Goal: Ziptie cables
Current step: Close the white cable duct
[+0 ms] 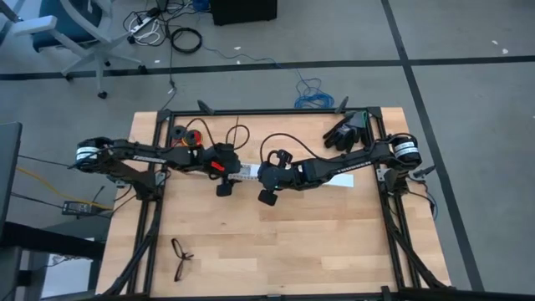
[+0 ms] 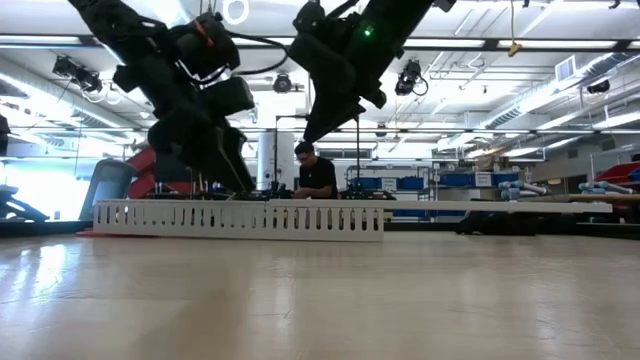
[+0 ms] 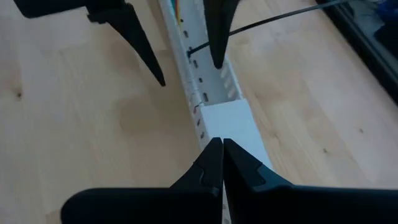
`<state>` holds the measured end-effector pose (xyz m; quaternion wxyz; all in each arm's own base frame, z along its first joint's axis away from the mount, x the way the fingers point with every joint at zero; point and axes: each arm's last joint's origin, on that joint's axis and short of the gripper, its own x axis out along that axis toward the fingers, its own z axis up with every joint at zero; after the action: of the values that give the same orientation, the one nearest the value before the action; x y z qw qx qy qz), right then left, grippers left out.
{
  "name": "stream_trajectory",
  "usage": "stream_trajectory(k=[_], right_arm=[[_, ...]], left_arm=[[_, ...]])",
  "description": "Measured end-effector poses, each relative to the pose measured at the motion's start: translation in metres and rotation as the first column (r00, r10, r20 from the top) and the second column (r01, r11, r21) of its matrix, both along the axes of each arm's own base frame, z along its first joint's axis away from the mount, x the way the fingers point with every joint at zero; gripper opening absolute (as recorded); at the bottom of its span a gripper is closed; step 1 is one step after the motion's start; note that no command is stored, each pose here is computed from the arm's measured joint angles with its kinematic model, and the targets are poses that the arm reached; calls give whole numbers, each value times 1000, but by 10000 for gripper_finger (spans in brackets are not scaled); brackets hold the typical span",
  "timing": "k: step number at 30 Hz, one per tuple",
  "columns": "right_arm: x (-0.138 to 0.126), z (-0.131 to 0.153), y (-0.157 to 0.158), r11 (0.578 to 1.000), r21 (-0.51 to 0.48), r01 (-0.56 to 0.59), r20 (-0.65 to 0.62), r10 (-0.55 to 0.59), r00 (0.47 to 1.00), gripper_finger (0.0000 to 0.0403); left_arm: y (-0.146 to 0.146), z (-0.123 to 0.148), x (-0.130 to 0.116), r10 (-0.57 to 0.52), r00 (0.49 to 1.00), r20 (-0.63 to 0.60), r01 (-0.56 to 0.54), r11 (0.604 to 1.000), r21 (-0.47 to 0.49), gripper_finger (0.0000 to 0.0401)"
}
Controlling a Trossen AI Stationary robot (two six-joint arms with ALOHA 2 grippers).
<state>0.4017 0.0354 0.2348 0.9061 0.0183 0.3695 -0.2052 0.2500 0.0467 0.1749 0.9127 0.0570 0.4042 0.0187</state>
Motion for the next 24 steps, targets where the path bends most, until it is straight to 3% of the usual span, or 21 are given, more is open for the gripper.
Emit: stream_trajectory(k=[9,15,24], right_arm=[[0,0,3,1000,6,8,12,-8,1000,0],[0,1,9,1000,12,-1,19,1,1000,0],[-1,1,17,1000,12,-18,16,18,1000,0]], left_arm=[[1,-17,-4,-25,999,23,24,999,49,275],[16,-20,-1,41,997,69,-47,995,84,275],[30,-36,-1,46,999,21,-46,999,0,275]])
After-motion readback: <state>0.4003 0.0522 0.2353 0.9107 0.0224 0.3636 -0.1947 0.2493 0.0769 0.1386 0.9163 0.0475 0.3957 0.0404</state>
